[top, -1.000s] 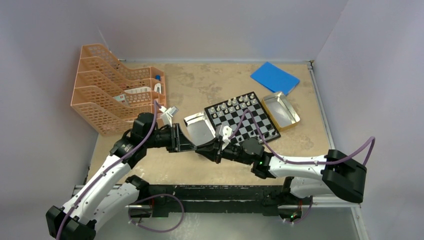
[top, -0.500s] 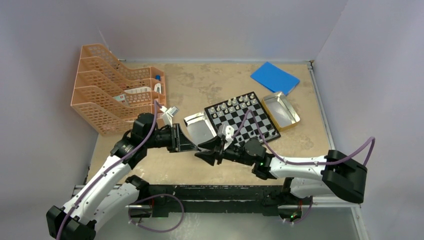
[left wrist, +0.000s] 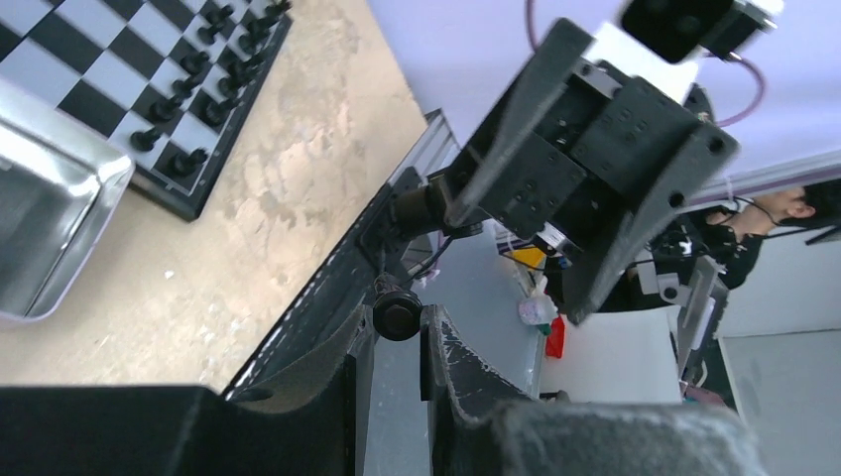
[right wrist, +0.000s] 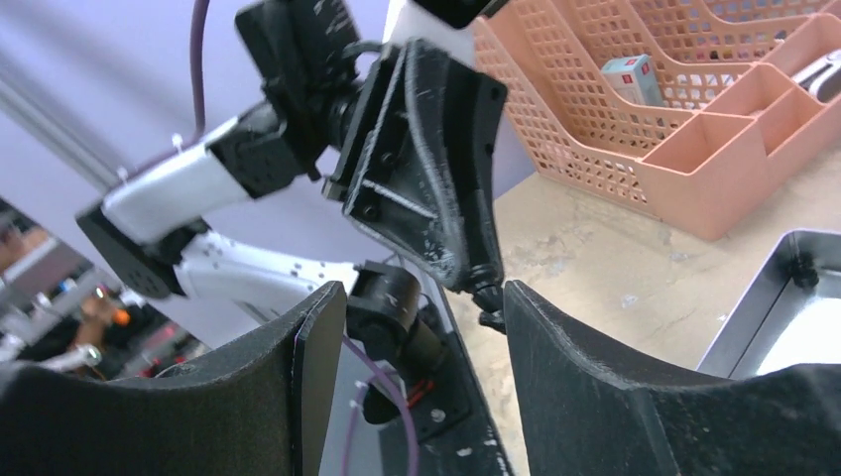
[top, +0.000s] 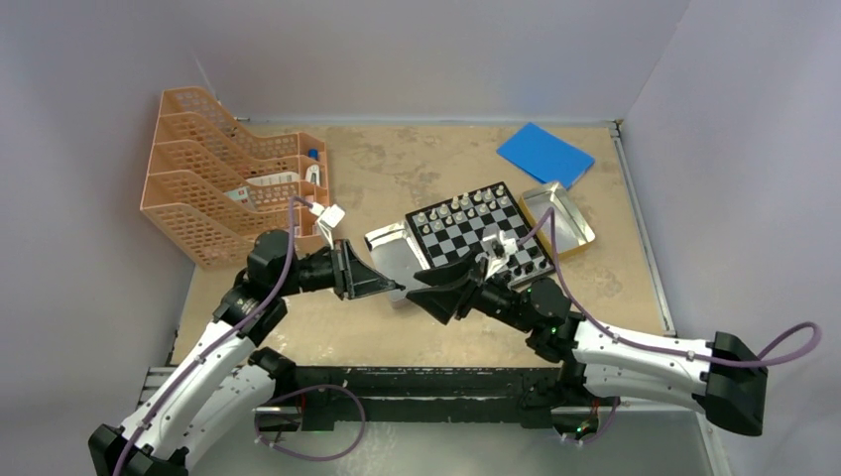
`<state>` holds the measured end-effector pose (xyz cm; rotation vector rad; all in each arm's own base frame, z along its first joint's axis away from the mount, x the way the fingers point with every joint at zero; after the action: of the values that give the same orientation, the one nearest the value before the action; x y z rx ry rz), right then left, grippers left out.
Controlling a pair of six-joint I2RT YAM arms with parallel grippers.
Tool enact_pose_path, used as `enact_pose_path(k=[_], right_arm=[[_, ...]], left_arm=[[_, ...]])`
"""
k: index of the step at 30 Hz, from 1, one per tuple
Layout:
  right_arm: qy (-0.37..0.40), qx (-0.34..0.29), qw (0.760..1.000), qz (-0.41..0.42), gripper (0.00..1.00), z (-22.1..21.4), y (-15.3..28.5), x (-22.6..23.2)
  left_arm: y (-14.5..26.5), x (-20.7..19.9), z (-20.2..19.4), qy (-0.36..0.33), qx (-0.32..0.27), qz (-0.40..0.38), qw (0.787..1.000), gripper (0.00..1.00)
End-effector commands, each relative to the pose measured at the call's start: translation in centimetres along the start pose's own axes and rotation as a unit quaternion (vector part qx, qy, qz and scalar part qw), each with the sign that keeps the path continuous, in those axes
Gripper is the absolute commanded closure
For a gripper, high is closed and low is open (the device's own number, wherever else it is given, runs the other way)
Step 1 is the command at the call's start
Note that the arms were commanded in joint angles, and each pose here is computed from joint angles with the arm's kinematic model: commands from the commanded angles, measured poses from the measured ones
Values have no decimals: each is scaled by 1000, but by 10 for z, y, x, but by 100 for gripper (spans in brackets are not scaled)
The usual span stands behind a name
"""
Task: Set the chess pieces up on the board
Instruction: Pick up the chess piece from the storage box.
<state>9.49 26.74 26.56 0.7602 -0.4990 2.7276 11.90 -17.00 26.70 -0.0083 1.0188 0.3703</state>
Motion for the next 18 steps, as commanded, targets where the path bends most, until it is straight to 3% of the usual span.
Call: enact_pose_path(k=[1, 10, 18], right_arm=[[-109, -51, 992, -30, 39, 35, -1, 12], [-252, -59, 966, 8, 44, 50, 1, 27], [-306, -39, 948, 74, 57, 58, -7, 45]], left_arm=[[4, -26, 9, -50, -27, -75, 996, 100], [9, -43, 12, -160, -44, -157, 974, 100], [12, -49, 13, -234, -45, -196, 951, 100]])
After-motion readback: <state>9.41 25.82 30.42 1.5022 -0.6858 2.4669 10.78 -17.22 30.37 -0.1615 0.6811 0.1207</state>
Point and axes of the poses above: each gripper's point midway between its finger pads, its own y axis back along the fingers, its own x axis along the line the jaws close on, z = x × y, the point moved 7 cm from there along y, back along the fingers, and after that the axes turned 1 degree about -y, right-handed, at the moved point
